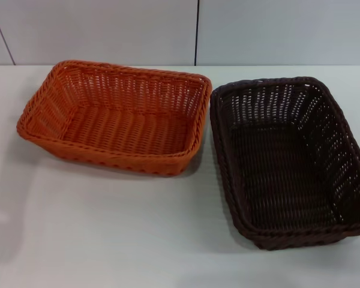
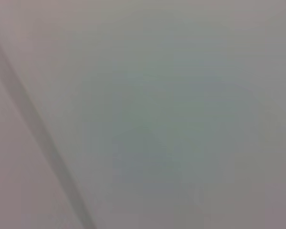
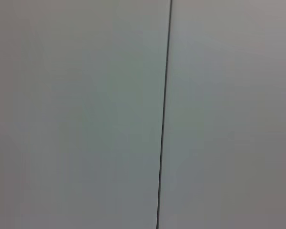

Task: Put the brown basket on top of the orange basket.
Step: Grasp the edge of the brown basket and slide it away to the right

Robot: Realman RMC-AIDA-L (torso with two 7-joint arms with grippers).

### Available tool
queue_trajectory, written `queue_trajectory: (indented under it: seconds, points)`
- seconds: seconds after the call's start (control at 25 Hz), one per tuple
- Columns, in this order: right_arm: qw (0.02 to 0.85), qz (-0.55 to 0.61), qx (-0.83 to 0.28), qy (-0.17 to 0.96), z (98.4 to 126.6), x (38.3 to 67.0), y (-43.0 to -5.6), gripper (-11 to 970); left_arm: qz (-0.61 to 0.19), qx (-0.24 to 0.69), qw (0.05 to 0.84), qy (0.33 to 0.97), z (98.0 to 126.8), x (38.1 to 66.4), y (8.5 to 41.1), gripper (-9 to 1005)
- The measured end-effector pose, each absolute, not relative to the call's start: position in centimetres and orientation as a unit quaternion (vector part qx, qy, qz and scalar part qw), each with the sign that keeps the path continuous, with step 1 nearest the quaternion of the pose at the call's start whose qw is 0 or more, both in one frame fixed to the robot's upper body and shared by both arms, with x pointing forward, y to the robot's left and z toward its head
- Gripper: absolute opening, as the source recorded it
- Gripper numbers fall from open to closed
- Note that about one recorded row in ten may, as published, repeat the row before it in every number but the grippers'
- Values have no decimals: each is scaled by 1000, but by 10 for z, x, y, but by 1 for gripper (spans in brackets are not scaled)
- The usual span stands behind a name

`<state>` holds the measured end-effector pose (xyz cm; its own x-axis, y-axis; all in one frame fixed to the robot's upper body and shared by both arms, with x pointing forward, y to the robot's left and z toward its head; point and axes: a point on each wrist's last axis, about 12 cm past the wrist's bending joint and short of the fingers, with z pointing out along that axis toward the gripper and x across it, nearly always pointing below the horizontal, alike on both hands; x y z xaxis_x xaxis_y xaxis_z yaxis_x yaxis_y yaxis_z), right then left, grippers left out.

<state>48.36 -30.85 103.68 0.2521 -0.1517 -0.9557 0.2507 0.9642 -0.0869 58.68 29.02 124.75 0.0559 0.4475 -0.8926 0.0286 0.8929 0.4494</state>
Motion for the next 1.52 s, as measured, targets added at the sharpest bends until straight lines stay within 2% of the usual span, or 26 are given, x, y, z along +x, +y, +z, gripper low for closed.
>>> queue_trajectory:
  seconds: [0.04, 0.08, 0.2, 0.24, 0.28, 0.32, 0.36, 0.4, 0.44, 0.6, 0.64, 0.8, 1.0, 1.04, 1.08, 1.12, 1.16, 1.24, 1.52]
  points:
    - [806, -118, 47, 578, 1044, 486, -306, 666, 150, 123, 739, 646, 1222, 562, 310, 794]
    - [817, -108, 48, 565, 1049, 489, -303, 666, 155, 102, 752, 633, 1206, 548, 317, 792]
    - [832, -82, 49, 546, 1058, 495, -296, 666, 157, 87, 762, 622, 1197, 539, 321, 788]
    - [844, -54, 34, 533, 1068, 505, -286, 666, 155, 48, 774, 612, 1168, 516, 332, 786]
    - [844, -54, 34, 533, 1068, 505, -286, 666, 155, 48, 774, 612, 1168, 516, 332, 786]
    - [849, -24, 10, 527, 1077, 518, -274, 666, 153, 36, 777, 610, 1160, 511, 336, 786]
    - [849, -10, -3, 529, 1081, 525, -267, 666, 144, 10, 782, 606, 1144, 500, 343, 786]
    - [849, -10, -3, 529, 1081, 525, -267, 665, 144, 10, 782, 606, 1144, 500, 343, 786]
    - [842, 16, -20, 540, 1087, 539, -256, 665, 132, -12, 786, 604, 1128, 492, 349, 786]
    - [819, 58, -45, 569, 1096, 558, -240, 665, 118, -36, 781, 612, 1111, 484, 356, 786]
    - [798, 87, -67, 592, 1107, 570, -229, 665, 117, -40, 778, 615, 1108, 483, 358, 786]
    - [757, 113, -102, 635, 1125, 586, -213, 665, 119, -44, 770, 625, 1100, 481, 361, 786]
    - [645, 121, -154, 739, 1162, 611, -194, 665, 121, -46, 765, 631, 1094, 482, 363, 786]
    - [599, 126, -181, 770, 1187, 614, -186, 665, 122, -49, 763, 633, 1093, 482, 364, 786]
    - [599, 126, -181, 770, 1187, 614, -186, 665, 122, -49, 763, 633, 1093, 482, 364, 786]
    - [558, 132, -215, 791, 1215, 609, -181, 665, 122, -53, 761, 635, 1091, 483, 365, 786]
    - [558, 132, -215, 791, 1215, 609, -181, 666, 122, -53, 761, 635, 1091, 483, 365, 786]
    - [494, 134, -280, 812, 1253, 590, -182, 666, 121, -54, 758, 638, 1088, 486, 365, 786]
    - [396, 124, -365, 834, 1289, 552, -193, 666, 128, -62, 755, 641, 1078, 490, 369, 786]
